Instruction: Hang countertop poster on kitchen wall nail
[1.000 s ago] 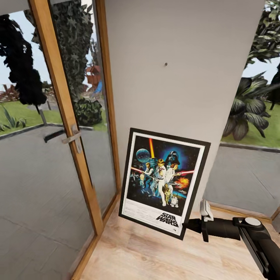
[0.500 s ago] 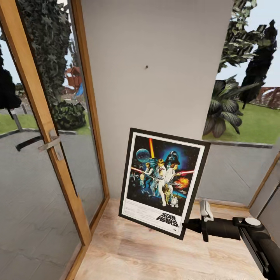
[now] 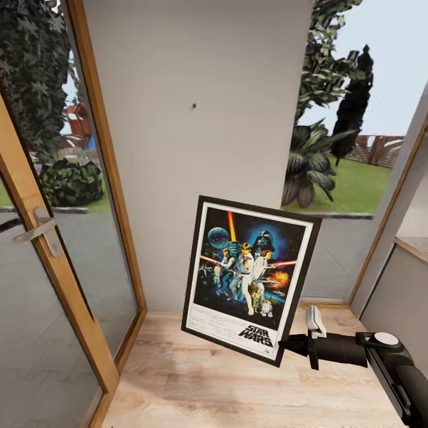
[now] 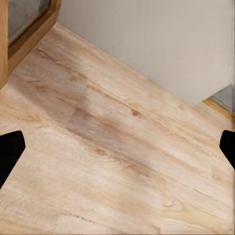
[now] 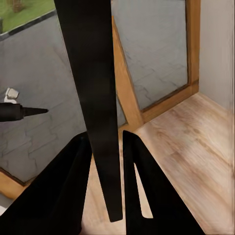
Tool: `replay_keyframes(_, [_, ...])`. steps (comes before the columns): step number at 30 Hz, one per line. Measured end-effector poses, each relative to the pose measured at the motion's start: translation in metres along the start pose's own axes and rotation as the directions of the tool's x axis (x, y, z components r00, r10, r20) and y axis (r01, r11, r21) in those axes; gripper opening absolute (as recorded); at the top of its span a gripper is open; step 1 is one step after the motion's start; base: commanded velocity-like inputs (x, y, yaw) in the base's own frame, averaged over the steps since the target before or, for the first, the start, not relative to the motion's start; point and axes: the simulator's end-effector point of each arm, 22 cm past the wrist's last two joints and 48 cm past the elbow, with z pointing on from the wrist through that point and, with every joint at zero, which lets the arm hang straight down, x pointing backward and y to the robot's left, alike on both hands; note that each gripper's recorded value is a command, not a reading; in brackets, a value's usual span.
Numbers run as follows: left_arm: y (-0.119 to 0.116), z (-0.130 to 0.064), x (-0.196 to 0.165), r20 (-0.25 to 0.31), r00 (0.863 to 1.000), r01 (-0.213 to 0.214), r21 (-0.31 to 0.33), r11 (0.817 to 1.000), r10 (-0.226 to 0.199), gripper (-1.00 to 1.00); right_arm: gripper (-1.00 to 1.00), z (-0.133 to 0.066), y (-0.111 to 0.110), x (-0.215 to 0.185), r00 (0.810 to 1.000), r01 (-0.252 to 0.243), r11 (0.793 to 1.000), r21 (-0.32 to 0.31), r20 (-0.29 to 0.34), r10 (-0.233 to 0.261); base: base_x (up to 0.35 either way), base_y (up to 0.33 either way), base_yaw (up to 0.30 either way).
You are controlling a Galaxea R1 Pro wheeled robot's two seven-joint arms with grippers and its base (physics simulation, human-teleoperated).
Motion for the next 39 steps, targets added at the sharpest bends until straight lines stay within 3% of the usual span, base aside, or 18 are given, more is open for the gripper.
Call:
replay_keyframes(11, [-0.0019,0.0001,-0.0034,0.008,1.0,-0.001,0.005,1.0,0.001,1.0,-1.0,-0.0018,0.0017,-0.0036,1.0,0.008,1.0,0.002,0.005,-0.008,0.054,0.0,-0.237])
replay_keyframes(39, [-0.0021,0.0,-0.0034,0.007,1.0,-0.001,0.006,1.0,0.001,1.0,-1.0,-0.0021,0.0023,-0.0042,1.0,0.009,1.0,0.0,0.006,-0.009,0.33,0.002,-0.008])
